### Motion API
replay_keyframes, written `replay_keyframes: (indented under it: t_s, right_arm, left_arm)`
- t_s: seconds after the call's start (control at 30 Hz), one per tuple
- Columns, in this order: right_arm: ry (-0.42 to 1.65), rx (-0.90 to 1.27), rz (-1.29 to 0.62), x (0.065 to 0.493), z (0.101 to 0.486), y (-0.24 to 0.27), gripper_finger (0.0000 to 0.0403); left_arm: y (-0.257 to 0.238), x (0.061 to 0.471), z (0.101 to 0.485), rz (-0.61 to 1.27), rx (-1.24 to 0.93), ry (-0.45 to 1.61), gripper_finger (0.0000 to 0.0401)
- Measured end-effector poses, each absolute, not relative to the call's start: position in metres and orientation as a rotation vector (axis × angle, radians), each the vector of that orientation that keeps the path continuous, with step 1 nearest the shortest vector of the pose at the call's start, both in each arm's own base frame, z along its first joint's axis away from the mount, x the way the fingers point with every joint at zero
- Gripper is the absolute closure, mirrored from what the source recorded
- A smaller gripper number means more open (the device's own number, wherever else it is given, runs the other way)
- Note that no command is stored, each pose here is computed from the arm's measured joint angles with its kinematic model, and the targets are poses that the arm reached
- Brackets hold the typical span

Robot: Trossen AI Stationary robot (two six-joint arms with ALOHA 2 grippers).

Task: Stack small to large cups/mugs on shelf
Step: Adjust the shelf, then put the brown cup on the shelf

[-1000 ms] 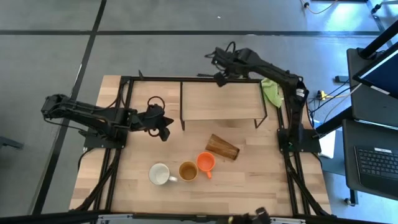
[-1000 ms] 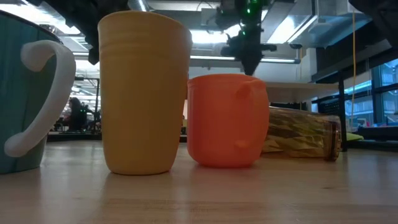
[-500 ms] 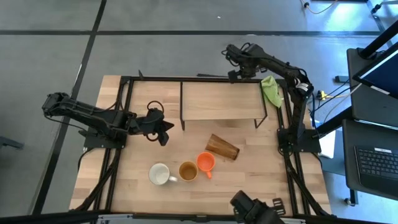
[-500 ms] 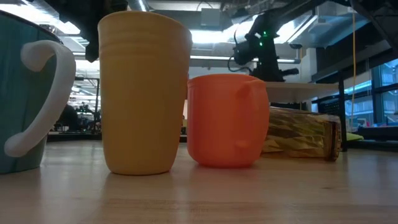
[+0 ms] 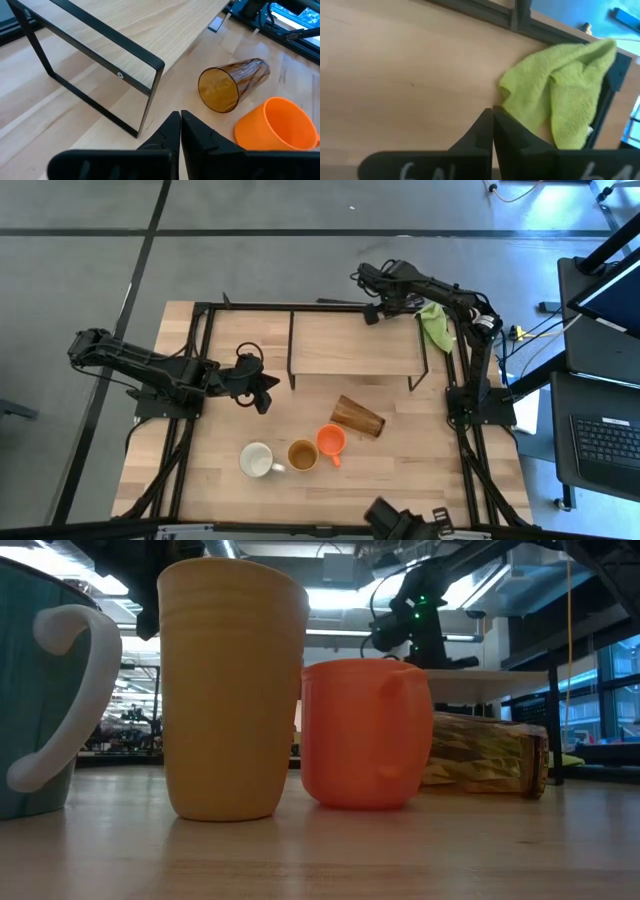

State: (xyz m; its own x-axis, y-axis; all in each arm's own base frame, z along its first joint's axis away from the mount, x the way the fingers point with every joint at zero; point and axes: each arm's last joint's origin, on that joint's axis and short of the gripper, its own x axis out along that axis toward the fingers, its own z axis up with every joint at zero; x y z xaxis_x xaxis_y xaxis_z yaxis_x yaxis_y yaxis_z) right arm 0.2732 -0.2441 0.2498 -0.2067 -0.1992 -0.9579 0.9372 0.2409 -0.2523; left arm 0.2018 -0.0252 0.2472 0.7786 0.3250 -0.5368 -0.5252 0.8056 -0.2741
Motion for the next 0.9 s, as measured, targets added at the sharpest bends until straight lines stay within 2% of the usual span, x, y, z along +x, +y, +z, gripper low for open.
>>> replay_keyframes:
  t_s: [0.37,0.5,0.63,0.77,0.9]
  right_arm:
    - [1.366,0.745,-1.320,0.278,0.257,-0.225,0.0389]
    - [1.230,0.593,-1.438,0.279,0.277,-0.218,0.0387]
    - [0.981,0.482,-1.482,0.277,0.325,-0.217,0.0377]
    - [0.714,0.440,-1.301,0.277,0.387,-0.202,0.0368]
    - [0.566,0.448,-0.849,0.275,0.434,-0.158,0.0363]
  left_arm:
    - [-0.025,0.202,0.247,0.469,-0.402,0.502,0.0396]
    - [-0.025,0.202,0.247,0.468,-0.401,0.502,0.0393]
    - [-0.025,0.202,0.247,0.454,-0.380,0.511,0.0392]
    - [-0.026,0.202,0.247,0.432,-0.362,0.523,0.0398]
    - [-0.026,0.202,0.247,0.426,-0.359,0.526,0.0398]
